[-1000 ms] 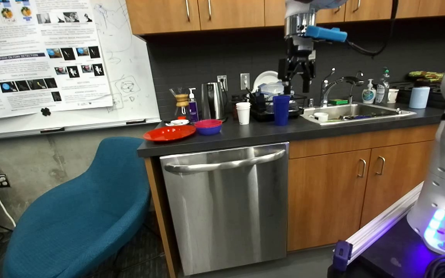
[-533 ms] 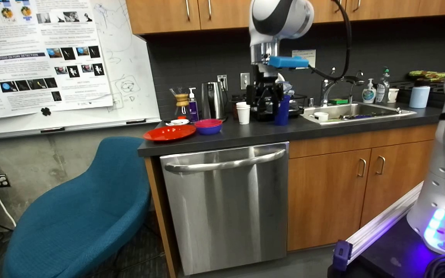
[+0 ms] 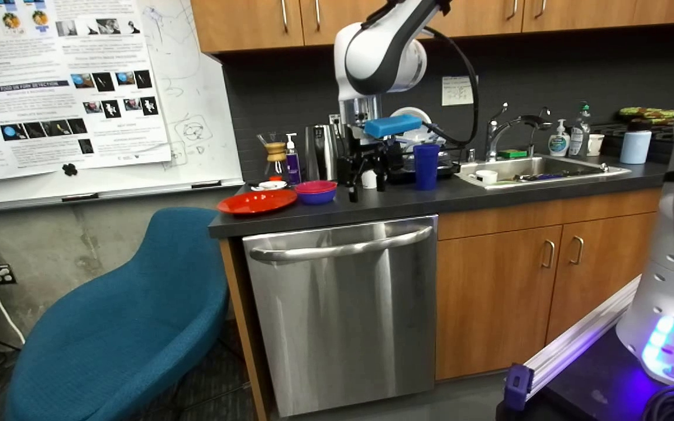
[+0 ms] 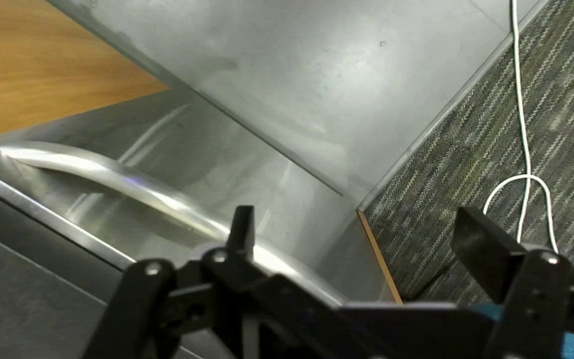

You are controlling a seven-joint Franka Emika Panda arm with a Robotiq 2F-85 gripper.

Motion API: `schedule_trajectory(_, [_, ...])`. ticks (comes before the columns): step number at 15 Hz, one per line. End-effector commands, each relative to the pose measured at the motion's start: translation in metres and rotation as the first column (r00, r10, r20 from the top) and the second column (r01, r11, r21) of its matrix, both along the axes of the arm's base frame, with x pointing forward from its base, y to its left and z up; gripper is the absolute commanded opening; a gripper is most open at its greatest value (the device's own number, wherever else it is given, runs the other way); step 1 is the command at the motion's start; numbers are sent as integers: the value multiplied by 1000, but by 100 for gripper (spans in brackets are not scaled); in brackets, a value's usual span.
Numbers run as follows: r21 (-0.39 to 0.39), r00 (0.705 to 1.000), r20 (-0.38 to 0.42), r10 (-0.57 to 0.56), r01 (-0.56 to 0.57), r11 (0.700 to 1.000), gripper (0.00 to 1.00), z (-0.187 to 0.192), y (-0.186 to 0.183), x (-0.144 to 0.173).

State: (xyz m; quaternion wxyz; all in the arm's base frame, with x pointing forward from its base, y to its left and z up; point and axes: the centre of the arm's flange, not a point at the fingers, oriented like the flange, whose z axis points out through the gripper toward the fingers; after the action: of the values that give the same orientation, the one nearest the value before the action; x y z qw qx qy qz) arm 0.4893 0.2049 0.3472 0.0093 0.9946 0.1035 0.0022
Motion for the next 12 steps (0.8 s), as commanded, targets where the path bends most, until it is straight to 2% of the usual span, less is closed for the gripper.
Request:
schedule_trajectory(1, [-35, 1000, 12, 26, -25, 999, 100, -8, 31, 31])
schedule_trajectory(6, [-66, 996, 23, 90, -88, 994, 100, -26, 58, 57])
schedule_trajectory(12, [-71, 990, 26, 142, -140, 988, 100, -46, 61, 86])
